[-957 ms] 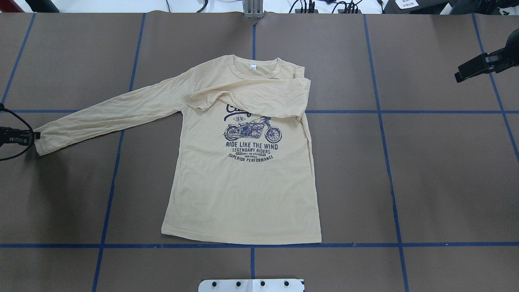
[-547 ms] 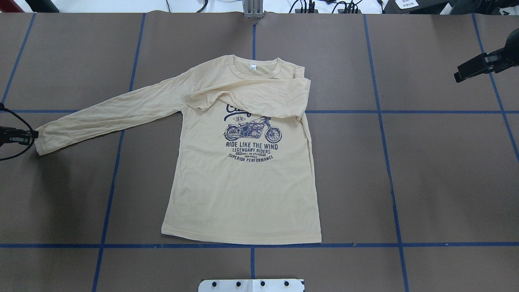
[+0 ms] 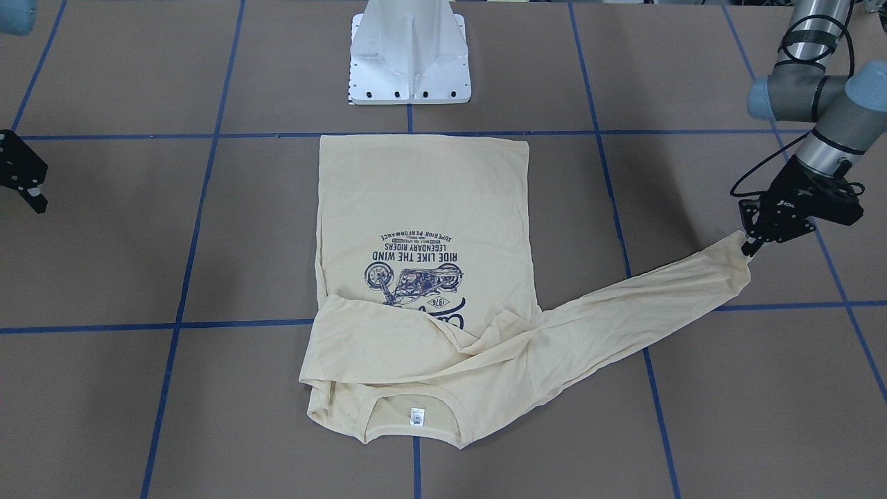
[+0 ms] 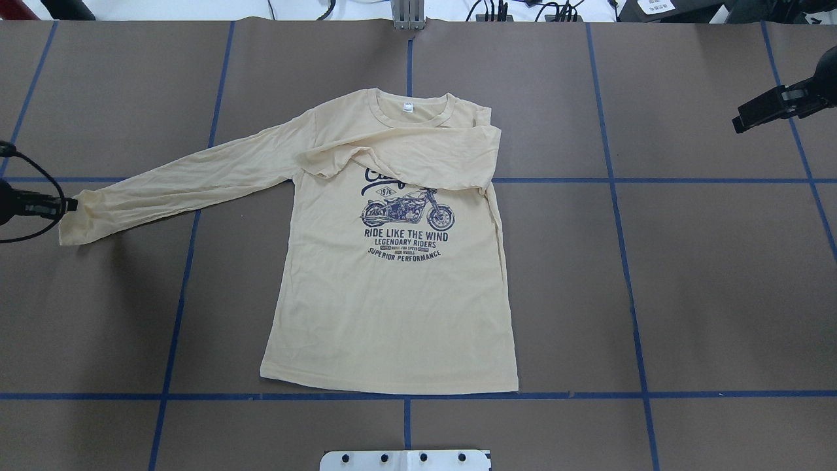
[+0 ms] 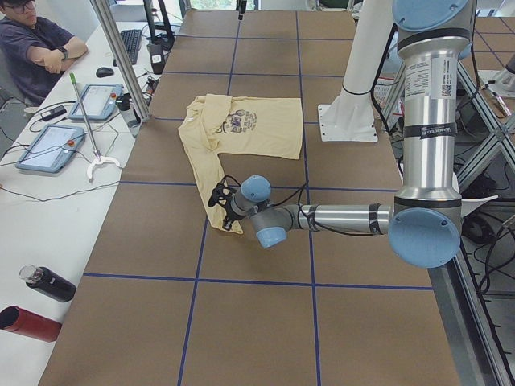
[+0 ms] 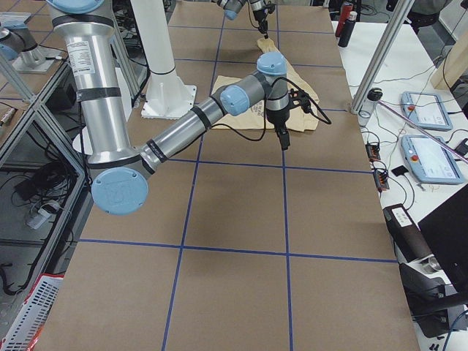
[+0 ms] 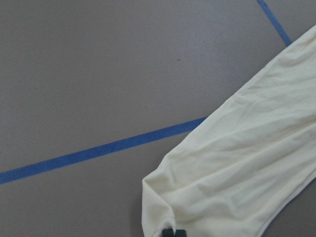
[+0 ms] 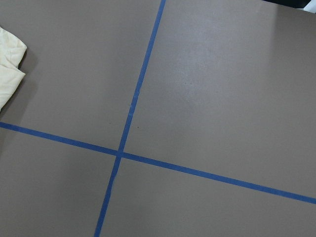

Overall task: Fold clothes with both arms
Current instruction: 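Grasp the cuff of the other sleeve with the left gripper, then fold the held sleeve across the shirt toward the collar with the left gripper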

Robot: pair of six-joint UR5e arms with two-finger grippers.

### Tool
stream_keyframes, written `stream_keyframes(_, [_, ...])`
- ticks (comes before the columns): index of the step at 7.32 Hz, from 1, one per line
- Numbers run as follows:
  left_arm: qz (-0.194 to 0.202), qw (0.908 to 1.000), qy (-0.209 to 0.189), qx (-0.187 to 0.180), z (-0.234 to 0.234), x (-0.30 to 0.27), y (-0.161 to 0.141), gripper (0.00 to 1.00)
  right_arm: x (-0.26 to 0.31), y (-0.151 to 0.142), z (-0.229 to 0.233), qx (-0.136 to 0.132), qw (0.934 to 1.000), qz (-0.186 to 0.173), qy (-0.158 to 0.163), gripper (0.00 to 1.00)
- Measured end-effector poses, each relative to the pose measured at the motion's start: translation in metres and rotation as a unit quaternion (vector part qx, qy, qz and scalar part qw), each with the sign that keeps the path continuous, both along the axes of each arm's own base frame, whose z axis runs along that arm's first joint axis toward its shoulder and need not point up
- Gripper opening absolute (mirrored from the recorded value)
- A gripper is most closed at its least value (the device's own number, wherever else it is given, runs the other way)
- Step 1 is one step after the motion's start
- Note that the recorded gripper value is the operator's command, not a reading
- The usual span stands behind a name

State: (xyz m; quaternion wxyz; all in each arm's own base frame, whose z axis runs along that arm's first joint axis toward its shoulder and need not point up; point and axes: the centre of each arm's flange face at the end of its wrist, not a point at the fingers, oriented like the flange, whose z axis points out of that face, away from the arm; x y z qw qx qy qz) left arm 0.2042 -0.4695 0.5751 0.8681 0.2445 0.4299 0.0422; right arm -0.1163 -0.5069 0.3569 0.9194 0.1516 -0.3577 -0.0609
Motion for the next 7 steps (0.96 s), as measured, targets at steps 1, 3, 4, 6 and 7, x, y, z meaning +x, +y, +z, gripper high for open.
stream_keyframes(1, [-0.002, 0.9999, -0.008, -0.012, -0.053, 0.009, -0.016, 0.00, 0.000, 0.000, 0.001, -0.001, 1.0000, 0.000, 0.000, 1.00])
stream_keyframes(3, [-0.004, 0.9991, -0.021, -0.035, -0.164, 0.038, -0.058, 0.00, -0.001, 0.000, 0.001, -0.003, 1.0000, 0.000, 0.000, 1.00])
stream_keyframes(4, [-0.005, 0.9985, -0.025, -0.048, -0.219, 0.056, -0.078, 0.00, -0.001, 0.000, 0.001, -0.005, 1.0000, 0.002, -0.001, 1.00])
stream_keyframes(6, [-0.003, 0.9963, -0.014, -0.085, -0.311, 0.109, -0.094, 0.00, -0.001, 0.000, 0.002, -0.009, 0.9999, 0.006, -0.002, 1.00])
stream_keyframes(7, [-0.003, 0.9947, 0.000, -0.102, -0.349, 0.140, -0.100, 0.00, -0.001, -0.001, 0.003, -0.011, 0.9999, 0.007, -0.002, 1.00])
